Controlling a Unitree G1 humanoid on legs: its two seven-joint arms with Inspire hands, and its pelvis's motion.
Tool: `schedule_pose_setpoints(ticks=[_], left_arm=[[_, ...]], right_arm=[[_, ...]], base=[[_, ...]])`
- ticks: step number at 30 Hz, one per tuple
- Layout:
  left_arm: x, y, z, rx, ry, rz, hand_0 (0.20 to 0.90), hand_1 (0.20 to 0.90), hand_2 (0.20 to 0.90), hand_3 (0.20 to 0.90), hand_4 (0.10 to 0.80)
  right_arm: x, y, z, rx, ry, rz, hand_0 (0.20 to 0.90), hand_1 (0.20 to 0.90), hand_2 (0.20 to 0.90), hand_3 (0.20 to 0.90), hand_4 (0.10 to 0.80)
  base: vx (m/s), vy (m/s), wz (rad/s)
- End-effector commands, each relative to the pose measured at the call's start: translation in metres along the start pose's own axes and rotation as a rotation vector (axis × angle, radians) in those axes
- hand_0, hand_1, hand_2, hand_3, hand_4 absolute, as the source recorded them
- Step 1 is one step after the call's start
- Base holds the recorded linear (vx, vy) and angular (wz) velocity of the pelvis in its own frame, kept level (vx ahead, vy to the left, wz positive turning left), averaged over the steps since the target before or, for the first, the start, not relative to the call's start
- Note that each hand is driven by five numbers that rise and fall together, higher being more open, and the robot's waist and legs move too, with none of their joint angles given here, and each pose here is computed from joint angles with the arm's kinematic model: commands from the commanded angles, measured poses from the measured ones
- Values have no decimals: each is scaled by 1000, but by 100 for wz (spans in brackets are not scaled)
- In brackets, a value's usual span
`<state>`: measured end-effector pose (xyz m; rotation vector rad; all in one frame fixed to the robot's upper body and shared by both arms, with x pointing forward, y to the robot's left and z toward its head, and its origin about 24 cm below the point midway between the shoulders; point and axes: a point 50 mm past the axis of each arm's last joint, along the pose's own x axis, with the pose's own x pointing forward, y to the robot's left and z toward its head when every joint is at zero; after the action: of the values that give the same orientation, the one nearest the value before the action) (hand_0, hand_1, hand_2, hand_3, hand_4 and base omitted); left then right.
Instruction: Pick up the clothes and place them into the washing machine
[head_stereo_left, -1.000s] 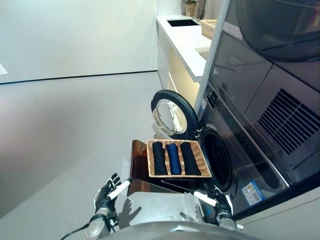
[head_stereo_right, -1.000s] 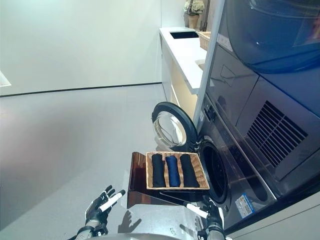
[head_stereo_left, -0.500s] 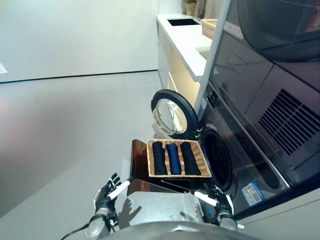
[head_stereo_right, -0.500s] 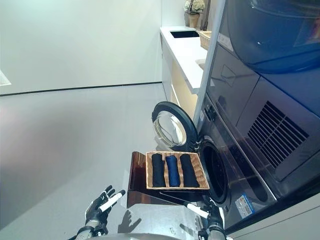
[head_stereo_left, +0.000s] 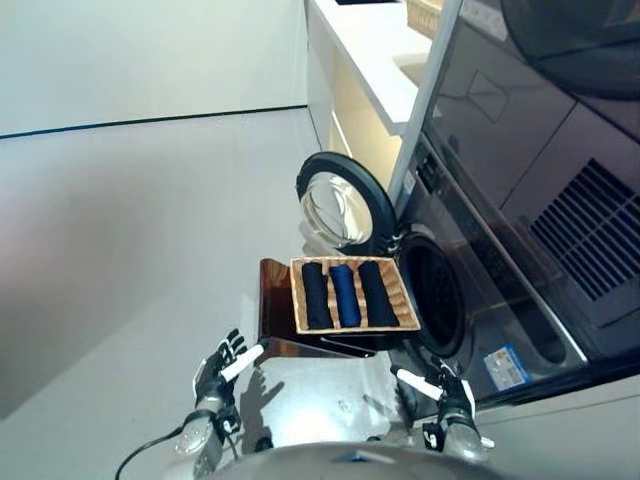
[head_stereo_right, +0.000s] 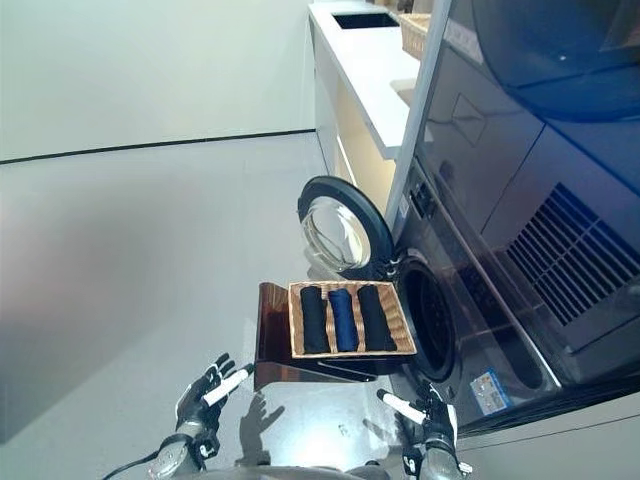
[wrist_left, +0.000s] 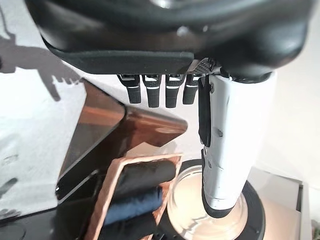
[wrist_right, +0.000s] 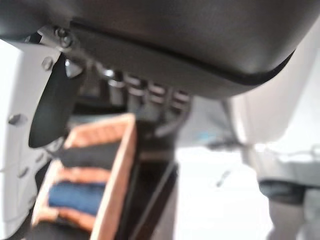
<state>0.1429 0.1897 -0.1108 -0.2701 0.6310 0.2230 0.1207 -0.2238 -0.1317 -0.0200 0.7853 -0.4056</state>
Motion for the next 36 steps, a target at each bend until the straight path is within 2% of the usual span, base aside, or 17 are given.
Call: schedule_pose_setpoints(ticks=[1, 13, 23, 28, 36], left_arm=[[6, 0, 51, 23, -246, -32, 900, 900, 900, 900, 800], [6, 1, 58, 60, -256, -50, 900, 900, 900, 900, 800], [6, 9, 57, 21, -259, 5, 900, 900, 900, 900, 800], [6, 6, 51, 16, -234, 6, 900, 900, 900, 900, 800], [9, -5, 51, -25, -235, -14, 900, 900, 900, 900, 800]], right_arm=[[15, 12, 58, 61, -219, 29, 900, 900, 900, 900, 800], [15, 14, 63, 96, -230, 26, 900, 900, 900, 900, 800], [17, 19, 65, 103, -223, 28, 900, 900, 900, 900, 800], [14, 16, 57, 103, -204, 22, 900, 900, 900, 900, 800], [18, 18, 77, 85, -273, 34, 900, 900, 900, 900, 800]], base=[[62, 80, 5], [51, 156, 6], [177, -45, 6], [115, -100, 1], [92, -141, 17]])
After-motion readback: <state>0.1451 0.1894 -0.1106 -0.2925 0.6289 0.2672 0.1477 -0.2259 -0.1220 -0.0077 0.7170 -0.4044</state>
